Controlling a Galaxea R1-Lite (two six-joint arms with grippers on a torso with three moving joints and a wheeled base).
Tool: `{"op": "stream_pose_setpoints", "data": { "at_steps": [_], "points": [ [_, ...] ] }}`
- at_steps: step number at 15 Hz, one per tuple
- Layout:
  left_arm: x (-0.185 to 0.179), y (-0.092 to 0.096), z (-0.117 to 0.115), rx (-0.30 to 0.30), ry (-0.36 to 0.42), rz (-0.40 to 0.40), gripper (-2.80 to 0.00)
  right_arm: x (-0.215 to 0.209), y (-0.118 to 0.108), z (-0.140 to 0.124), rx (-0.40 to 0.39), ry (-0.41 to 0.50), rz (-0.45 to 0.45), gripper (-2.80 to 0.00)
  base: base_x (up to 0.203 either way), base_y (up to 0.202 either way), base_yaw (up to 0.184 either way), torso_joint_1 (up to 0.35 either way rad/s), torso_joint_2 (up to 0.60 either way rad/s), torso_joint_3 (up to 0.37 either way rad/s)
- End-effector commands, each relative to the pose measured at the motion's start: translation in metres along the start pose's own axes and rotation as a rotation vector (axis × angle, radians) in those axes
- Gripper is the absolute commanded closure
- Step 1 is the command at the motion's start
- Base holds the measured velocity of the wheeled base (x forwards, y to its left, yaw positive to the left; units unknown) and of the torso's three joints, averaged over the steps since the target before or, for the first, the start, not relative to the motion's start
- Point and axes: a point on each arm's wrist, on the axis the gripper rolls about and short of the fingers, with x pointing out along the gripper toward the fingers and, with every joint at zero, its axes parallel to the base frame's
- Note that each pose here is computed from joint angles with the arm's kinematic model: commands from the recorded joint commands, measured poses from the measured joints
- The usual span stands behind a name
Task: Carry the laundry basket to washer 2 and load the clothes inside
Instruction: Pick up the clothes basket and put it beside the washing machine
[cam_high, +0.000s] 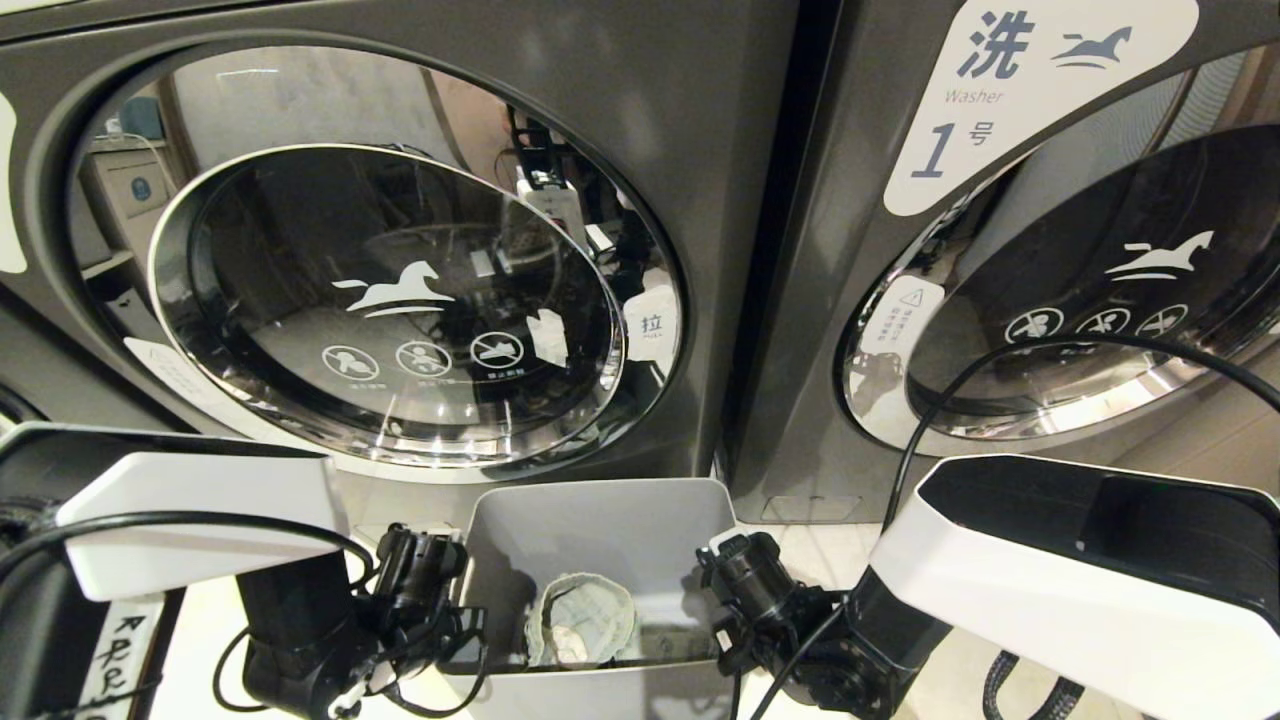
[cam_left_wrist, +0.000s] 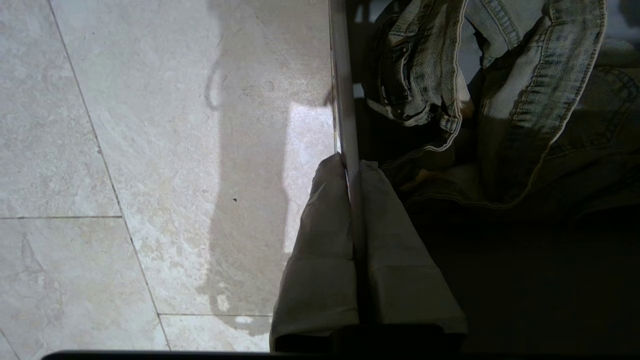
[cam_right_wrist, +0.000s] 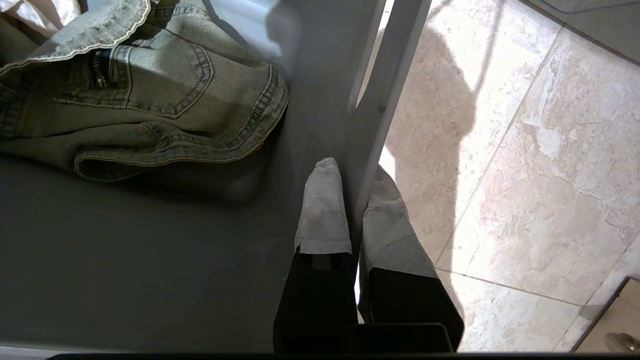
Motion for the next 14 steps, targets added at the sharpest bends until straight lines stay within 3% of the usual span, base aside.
{"op": "stream_pose_setpoints", "data": {
  "at_steps": [1, 14],
  "points": [
    [0.0003, 0.0, -0.0002, -0.001, -0.002, 0.002, 0.0, 0.0019, 0.0006, -0.002, -0.002, 0.005, -0.004, 0.0, 0.0, 0.0, 0.0, 0.0, 0.0, 0.0],
    [-0.0003, 0.0008, -0.0023, 0.014, 0.006, 0.014, 0.0, 0.0043, 0.0013, -0.0049, -0.017, 0.008, -0.036, 0.0, 0.0, 0.0, 0.0, 0.0, 0.0, 0.0]
  ]
}}
